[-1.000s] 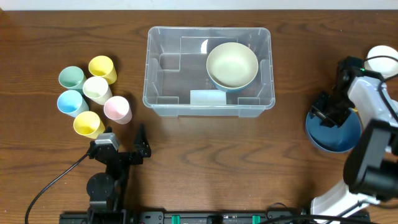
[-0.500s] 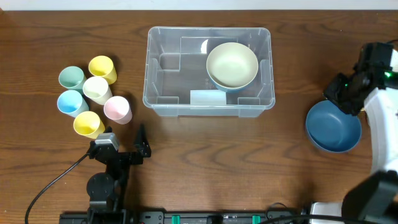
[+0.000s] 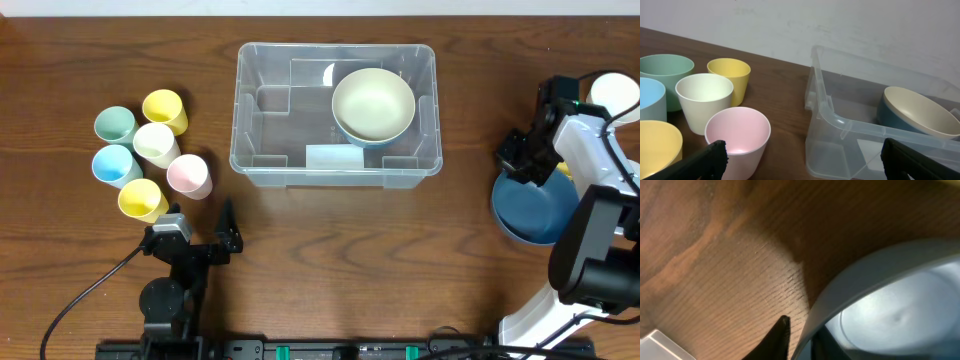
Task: Pack container
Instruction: 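Grasp the near blue bowl rim with the right gripper, then carry the blue bowl into the bin onto the stack, release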
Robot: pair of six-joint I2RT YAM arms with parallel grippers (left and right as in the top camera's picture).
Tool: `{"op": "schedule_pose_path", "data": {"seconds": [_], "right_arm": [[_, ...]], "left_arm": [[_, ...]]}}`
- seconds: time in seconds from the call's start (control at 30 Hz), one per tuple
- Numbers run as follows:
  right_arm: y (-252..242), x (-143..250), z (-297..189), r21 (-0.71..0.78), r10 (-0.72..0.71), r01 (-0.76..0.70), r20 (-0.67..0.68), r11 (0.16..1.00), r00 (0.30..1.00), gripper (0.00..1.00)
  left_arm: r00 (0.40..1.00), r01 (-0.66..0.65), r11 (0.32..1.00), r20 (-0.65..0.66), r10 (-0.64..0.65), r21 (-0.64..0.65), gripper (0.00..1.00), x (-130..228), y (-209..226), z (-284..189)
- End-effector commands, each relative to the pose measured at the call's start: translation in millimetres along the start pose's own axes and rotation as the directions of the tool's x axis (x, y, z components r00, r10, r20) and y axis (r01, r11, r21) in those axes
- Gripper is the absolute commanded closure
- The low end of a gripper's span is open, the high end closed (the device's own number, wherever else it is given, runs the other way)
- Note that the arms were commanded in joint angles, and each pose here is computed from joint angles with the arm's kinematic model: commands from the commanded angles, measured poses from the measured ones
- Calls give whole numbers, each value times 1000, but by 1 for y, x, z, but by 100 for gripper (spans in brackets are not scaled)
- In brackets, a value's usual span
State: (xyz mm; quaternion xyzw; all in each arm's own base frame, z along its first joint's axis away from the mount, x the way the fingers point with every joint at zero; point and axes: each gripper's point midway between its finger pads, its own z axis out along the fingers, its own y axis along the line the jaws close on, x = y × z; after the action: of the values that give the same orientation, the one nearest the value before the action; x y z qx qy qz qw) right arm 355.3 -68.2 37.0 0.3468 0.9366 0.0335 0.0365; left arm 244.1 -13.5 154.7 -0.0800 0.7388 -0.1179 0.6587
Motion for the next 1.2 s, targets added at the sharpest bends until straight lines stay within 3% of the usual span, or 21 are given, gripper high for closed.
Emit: {"op": "schedule_pose_path", "data": {"seconds": [0.0, 0.3, 0.5, 0.6, 0.7, 0.87, 1.0, 1.17], "right_arm": [[4, -2, 0, -4, -3, 3, 14, 1000, 1000, 98], [8, -4, -19, -25, -26, 26, 32, 999, 999, 99], [27, -3, -93, -119, -76, 92, 129, 989, 989, 99], [57, 8, -147, -236, -189, 241, 226, 941, 956, 99], [99, 35, -216, -315, -348, 481, 393, 818, 851, 99], [150, 88, -290, -202, -492, 736, 627, 646, 604, 99], [200, 132, -292, -29, -585, 831, 697, 555, 415, 99], [245, 153, -246, 143, -689, 842, 653, 520, 314, 99]], "left_arm": [[999, 1, 1000, -43, -1, 1, 2, 16, 2, 1], [999, 1, 1000, -43, -1, 1, 2, 16, 2, 1], [999, 1, 1000, -43, -1, 1, 2, 16, 2, 1], [999, 1, 1000, -43, -1, 1, 2, 16, 2, 1], [999, 1, 1000, -43, -1, 1, 2, 16, 2, 1], [999, 1, 1000, -43, -1, 1, 2, 16, 2, 1], [999, 1, 1000, -43, -1, 1, 2, 16, 2, 1], [999, 1, 1000, -43, -1, 1, 2, 16, 2, 1]]}}
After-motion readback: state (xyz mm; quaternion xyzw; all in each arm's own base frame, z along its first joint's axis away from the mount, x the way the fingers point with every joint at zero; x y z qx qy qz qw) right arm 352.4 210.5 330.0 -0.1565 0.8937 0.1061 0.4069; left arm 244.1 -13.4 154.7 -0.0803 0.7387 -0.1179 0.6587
